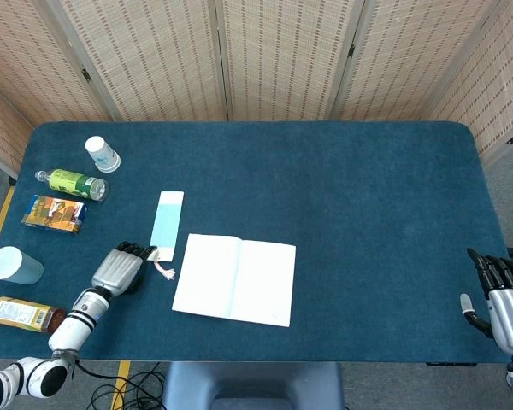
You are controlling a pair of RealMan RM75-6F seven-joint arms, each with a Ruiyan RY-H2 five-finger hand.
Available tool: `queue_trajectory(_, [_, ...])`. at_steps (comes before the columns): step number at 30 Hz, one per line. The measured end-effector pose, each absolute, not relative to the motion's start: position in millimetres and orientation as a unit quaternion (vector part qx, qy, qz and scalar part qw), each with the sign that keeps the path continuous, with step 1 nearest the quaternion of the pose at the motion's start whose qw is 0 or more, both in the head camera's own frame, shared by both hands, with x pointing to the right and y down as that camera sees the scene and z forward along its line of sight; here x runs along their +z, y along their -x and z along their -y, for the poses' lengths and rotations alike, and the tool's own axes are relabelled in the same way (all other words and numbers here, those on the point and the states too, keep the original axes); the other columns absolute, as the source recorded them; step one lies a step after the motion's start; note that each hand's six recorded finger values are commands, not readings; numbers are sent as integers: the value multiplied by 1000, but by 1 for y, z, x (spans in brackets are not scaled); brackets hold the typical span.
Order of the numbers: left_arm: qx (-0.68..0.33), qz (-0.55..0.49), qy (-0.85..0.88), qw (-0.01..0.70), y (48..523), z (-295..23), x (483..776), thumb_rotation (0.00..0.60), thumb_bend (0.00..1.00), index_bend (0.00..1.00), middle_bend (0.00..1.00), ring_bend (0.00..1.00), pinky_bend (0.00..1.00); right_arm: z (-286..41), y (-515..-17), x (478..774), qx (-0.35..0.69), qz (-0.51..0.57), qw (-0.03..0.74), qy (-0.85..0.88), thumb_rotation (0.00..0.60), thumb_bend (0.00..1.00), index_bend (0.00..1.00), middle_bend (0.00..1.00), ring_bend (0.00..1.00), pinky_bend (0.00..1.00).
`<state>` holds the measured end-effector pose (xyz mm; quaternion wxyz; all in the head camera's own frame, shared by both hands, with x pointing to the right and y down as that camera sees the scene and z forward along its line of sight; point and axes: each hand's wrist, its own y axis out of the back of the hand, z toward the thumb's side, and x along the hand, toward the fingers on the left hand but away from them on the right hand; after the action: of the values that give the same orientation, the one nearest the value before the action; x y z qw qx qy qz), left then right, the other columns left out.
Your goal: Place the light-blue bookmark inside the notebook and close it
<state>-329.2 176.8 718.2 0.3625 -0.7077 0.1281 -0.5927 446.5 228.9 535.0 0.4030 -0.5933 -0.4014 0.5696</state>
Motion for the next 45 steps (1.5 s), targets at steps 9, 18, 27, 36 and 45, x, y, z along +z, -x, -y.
queue_trajectory(9, [-568, -116, 726, 369, 298, -181, 718, 600, 497, 124, 276, 195, 184, -233, -451, 531, 572, 407, 402, 588, 600, 388, 35, 186, 148, 162])
queue_trajectory(18, [-529, -127, 741, 394, 256, -169, 708, 600, 497, 126, 276, 196, 183, -237, -457, 527, 573, 416, 400, 582, 600, 388, 35, 186, 149, 162])
queue_trajectory(27, [-496, -160, 738, 429, 239, -128, 680, 600, 520, 169, 276, 195, 183, -239, -458, 524, 572, 417, 402, 581, 600, 387, 35, 186, 148, 162])
queue_trajectory(36, [-483, -176, 748, 420, 228, -85, 690, 600, 595, 205, 276, 196, 183, -241, -453, 514, 568, 413, 415, 579, 600, 388, 35, 186, 149, 162])
queue_trajectory(45, [-494, -145, 757, 402, 203, -69, 719, 600, 595, 200, 276, 186, 181, -243, -453, 511, 571, 413, 414, 576, 600, 387, 35, 186, 149, 162])
